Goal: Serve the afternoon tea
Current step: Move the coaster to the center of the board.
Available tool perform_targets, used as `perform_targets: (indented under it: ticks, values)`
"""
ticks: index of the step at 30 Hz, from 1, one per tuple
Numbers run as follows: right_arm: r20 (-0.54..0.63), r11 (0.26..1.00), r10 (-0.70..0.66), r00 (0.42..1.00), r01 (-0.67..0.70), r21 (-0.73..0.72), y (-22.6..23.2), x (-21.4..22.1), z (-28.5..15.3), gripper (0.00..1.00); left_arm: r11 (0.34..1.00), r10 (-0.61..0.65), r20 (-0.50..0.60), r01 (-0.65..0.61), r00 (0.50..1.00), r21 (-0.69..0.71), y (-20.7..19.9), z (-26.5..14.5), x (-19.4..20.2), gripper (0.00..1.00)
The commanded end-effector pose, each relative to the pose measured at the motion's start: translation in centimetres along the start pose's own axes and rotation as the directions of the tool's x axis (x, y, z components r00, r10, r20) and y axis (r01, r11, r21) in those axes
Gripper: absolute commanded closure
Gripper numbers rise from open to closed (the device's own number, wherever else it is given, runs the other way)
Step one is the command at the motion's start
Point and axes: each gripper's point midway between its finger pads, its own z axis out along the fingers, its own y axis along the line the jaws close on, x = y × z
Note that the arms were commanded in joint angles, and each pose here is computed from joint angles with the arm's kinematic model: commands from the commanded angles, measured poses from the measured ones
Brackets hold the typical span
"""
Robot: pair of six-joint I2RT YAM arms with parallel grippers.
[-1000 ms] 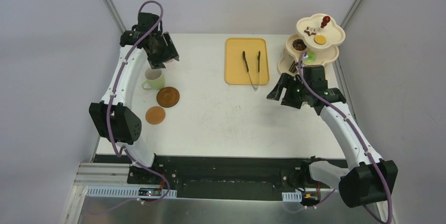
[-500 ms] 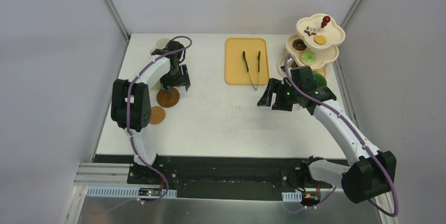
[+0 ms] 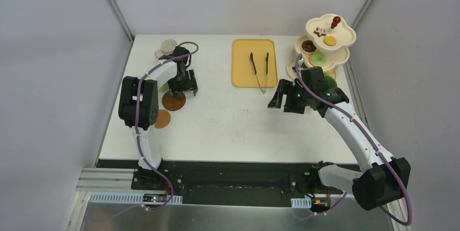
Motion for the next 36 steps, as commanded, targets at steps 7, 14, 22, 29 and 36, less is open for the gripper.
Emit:
perform_targets:
  ticks: [7, 14, 22, 29, 36]
  values:
    - [0.064, 0.998, 0.059, 0.996, -0.06, 0.006, 0.7, -1.5, -0.8, 0.23, 0.966, 0.073, -0.102, -0.045, 0.992, 0.256, -10.0, -1.5, 6.9, 0.3]
    - [0.109, 0.988, 0.084, 0.99, -0.098, 0.123, -1.6, -1.6, -1.4, 0.23, 0.867, 0.251, -0.163, -0.147, 0.954, 0.476, -23.1, -3.0, 14.1, 0.29]
    - [0.179, 0.955, 0.256, 0.95, -0.277, 0.107, -3.5, -1.4, -2.3, 0.22, 0.793, 0.288, -0.012, -0.232, 0.957, 0.564, -28.0, -10.9, 10.9, 0.24]
    - [0.117, 0.968, 0.244, 0.963, -0.249, 0.032, -1.9, -1.2, 0.1, 0.22, 0.813, 0.209, 0.123, -0.243, 0.97, 0.529, -22.4, -17.8, 7.7, 0.23]
    - [-0.072, 0.989, 0.134, 0.988, -0.129, 0.074, 1.7, -0.1, 6.5, 0.23, 0.878, -0.009, 0.216, -0.095, 0.976, 0.469, -10.9, -22.2, 3.8, 0.22]
